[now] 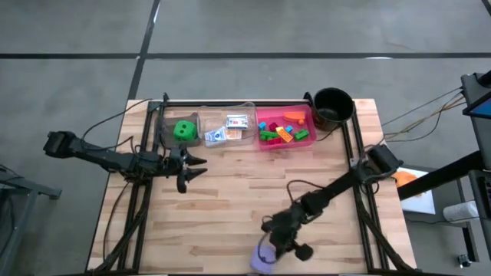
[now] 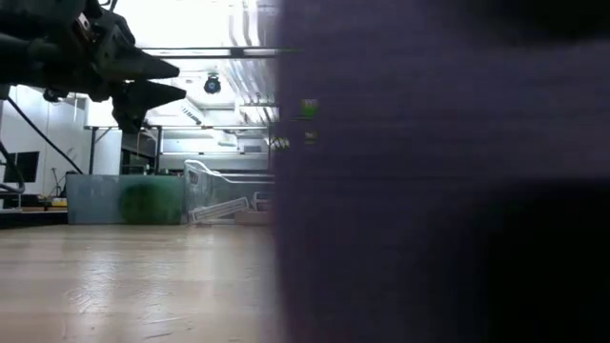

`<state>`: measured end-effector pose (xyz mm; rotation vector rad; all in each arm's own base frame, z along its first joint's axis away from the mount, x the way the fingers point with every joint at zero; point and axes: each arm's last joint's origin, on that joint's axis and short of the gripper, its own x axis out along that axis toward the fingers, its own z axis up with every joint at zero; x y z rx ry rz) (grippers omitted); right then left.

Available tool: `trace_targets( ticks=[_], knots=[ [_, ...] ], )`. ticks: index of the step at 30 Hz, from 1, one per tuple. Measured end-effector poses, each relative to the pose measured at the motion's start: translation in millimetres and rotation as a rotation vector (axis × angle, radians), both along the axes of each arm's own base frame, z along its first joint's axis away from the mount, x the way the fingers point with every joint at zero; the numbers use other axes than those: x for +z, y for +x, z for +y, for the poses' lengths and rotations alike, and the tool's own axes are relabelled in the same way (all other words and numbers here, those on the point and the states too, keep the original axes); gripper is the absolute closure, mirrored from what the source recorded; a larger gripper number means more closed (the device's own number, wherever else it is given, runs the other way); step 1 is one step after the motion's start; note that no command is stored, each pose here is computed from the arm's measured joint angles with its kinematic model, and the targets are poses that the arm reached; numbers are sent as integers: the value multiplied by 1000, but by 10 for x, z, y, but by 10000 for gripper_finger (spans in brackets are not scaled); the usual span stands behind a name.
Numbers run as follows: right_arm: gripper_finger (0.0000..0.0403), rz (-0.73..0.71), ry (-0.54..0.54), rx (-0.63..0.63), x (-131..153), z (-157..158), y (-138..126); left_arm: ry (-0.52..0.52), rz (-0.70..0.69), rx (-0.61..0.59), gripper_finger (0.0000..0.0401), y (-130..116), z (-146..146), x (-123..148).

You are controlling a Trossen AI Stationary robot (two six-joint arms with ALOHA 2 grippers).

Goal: Pick & Place Toys
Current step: Put the purple game die into the black bin

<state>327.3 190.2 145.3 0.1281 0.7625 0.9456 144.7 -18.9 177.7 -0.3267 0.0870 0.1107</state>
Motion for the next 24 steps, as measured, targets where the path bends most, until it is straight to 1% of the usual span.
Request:
trace_targets(
  ticks=[2, 5, 7, 9, 12, 16, 19, 21, 24],
  knots=[
    [385, -52, -57, -99, -1, -117, 85, -5, 0, 2, 218, 0, 0, 0],
    [385, -111, -232, -351, 32, -330, 168, -12, -1, 5, 218, 0, 1, 1],
    [385, -145, -347, -502, 121, -452, 169, -12, -1, 5, 218, 0, 1, 1],
    [385, -179, -417, -577, 247, -525, 138, -13, -1, 5, 218, 1, 1, 2],
    [385, -212, -443, -570, 442, -554, 51, -15, 10, -27, 218, 3, -11, -8],
    [385, -298, -443, -503, 715, -470, -106, 35, 47, -103, 218, 19, -71, -50],
    [385, -381, -424, -437, 803, -386, -217, 58, 84, -131, 217, 66, -133, -72],
    [385, -463, -346, -393, 795, -342, -286, 71, 116, -143, 217, 118, -175, -78],
    [385, -626, -158, -359, 722, -351, -375, 112, 166, -168, 217, 227, -255, -74]
  ],
)
